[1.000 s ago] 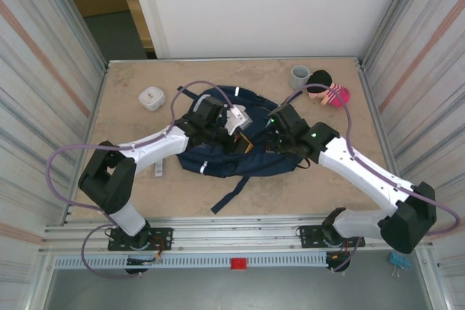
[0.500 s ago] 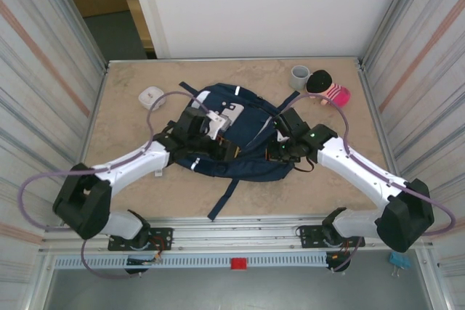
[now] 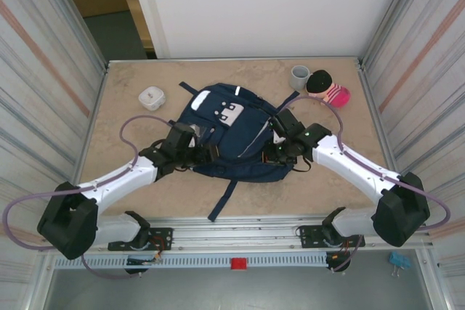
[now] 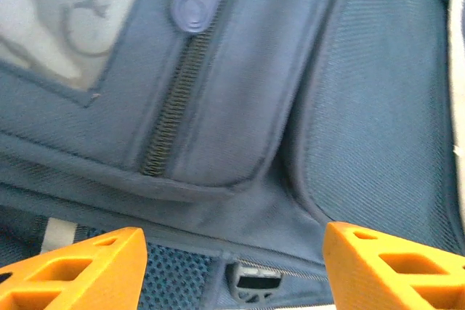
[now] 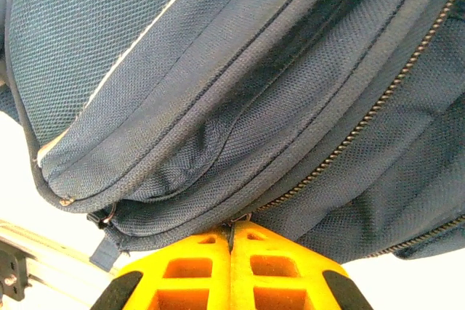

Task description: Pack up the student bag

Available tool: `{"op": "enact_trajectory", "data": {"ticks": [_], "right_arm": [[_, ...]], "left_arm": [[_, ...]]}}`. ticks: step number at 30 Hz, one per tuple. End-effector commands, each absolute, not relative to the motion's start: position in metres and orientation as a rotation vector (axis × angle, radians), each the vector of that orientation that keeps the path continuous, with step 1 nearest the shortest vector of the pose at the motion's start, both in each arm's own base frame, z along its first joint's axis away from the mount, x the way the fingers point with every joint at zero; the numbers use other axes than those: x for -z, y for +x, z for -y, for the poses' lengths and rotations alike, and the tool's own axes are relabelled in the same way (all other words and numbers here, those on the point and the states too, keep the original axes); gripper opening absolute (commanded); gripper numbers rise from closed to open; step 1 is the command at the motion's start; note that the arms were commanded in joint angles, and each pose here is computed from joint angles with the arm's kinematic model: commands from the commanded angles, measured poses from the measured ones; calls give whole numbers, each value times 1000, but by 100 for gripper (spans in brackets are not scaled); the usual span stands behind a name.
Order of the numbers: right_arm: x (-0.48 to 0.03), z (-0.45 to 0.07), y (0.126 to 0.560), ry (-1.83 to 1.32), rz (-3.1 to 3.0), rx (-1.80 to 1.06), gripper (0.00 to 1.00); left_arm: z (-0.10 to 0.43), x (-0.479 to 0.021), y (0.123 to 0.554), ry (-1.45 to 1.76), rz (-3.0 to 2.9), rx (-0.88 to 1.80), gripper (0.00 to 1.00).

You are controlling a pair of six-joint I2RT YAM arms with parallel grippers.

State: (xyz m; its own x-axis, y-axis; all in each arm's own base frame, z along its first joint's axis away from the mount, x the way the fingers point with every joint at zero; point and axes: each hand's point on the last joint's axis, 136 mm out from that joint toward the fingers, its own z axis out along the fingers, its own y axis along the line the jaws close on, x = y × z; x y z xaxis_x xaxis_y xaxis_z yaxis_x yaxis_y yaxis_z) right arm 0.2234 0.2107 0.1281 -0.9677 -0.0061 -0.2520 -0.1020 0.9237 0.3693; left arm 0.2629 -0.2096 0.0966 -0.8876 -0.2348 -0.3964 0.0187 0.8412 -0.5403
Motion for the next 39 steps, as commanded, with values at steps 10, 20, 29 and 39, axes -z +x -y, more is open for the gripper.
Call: {"op": "enact_trajectory", "data": {"ticks": [10,20,29,39], "right_arm": [[-138,-261,212,-139,-2764,-699,0],[-144,-316,222,-189,-2705,-808,0],[-139,-340,226,-258,-2709,-857,0],[-141,-356,230,-292,-2693,-896,0]], "left_arm": [[197,-73,323,-274,-2537,703,66],[219,-114,382,-191,-2496,758,67],[192,-162,326,-378,-2432,855,68],[189,-144,254,-672,-2406,981,66]]}}
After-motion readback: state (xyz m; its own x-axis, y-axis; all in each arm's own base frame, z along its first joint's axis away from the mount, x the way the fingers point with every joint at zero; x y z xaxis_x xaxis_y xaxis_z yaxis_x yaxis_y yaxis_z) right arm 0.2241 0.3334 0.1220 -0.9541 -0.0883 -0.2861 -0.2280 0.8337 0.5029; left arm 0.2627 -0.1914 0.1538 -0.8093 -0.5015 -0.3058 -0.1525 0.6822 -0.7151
